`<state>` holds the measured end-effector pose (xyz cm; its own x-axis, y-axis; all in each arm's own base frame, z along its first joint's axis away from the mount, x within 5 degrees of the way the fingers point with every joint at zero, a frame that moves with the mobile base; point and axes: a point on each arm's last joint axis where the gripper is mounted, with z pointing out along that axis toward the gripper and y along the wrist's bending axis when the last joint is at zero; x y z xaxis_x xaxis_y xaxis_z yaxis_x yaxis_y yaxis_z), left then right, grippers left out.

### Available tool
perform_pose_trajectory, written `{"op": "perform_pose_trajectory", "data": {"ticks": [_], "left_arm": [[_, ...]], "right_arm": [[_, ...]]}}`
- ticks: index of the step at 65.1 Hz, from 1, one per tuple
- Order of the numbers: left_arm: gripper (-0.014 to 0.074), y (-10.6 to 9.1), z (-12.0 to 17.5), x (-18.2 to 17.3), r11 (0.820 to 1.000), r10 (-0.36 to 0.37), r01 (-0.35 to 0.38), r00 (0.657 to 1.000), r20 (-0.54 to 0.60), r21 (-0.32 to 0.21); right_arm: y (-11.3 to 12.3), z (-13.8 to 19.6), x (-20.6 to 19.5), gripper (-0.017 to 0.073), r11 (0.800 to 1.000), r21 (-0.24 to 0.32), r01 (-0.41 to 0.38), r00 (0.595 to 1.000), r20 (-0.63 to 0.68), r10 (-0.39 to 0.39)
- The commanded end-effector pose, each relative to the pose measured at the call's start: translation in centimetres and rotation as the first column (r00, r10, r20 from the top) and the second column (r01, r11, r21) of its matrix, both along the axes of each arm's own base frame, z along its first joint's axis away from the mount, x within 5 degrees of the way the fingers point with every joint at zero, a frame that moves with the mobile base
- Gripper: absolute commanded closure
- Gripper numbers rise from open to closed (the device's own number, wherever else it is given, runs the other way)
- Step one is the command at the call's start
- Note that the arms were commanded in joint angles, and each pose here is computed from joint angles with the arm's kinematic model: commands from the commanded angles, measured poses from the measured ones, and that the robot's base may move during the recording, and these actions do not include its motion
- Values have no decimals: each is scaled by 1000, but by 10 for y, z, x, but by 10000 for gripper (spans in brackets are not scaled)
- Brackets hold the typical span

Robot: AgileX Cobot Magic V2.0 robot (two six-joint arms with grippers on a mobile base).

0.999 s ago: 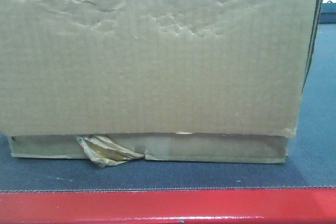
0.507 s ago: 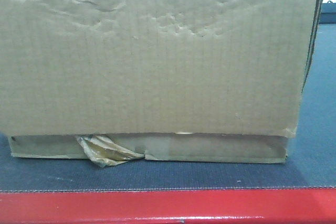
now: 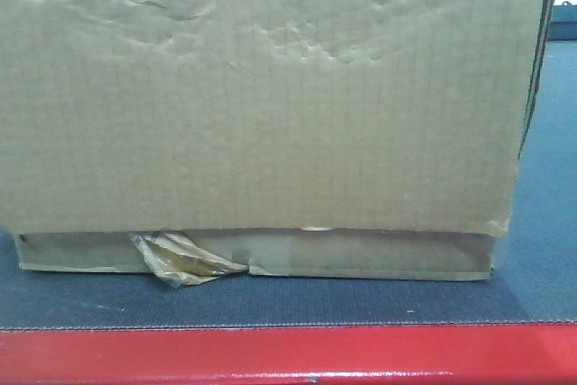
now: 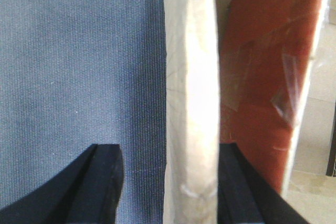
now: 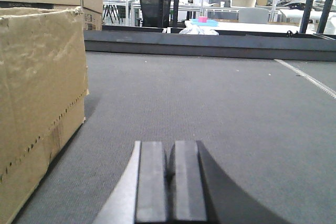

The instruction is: Stack two boxes on right shelf middle

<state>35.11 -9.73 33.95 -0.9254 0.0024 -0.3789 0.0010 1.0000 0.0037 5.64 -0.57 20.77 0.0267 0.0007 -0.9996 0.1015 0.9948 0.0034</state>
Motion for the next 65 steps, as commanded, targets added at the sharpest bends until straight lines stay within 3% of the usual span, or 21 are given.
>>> {"op": "perform_pose_trajectory", "data": {"ticks": [1,8,18,27,33,37,42,48,52,59,65], "left_arm": [[319,1,5,-3,1000,1,0,1000,11,-15],[319,1,5,-3,1000,1,0,1000,11,-17],[319,1,5,-3,1000,1,0,1000,10,-17],[319,0,5,-3,1000,1,0,1000,10,-19],[319,0,5,-3,1000,0,0,1000,8,-26],[319,0,5,-3,1000,0,0,1000,7,-28],[319,0,5,-3,1000,0,0,1000,7,-28],[319,0,5,-3,1000,0,0,1000,7,-28],[319,0,5,-3,1000,0,0,1000,7,-28],[319,0,5,-3,1000,0,0,1000,7,-28],[319,0,5,-3,1000,0,0,1000,7,-28]], "right_arm": [[0,8,-1,722,1000,-14,7,996,85,-5],[0,17,-2,722,1000,-14,9,983,183,-6],[1,51,-11,722,999,33,-5,985,174,-1],[1,82,-8,722,998,59,-3,1000,-1,3],[0,94,2,722,994,105,7,989,-147,8],[-1,102,13,722,993,120,21,957,-288,15],[-2,108,28,722,990,133,41,887,-460,25],[-4,115,47,722,989,139,56,817,-575,34],[-5,116,60,722,988,141,62,794,-607,37],[-7,116,78,722,988,143,65,792,-609,36],[-8,111,91,722,979,181,89,787,-615,42]]}}
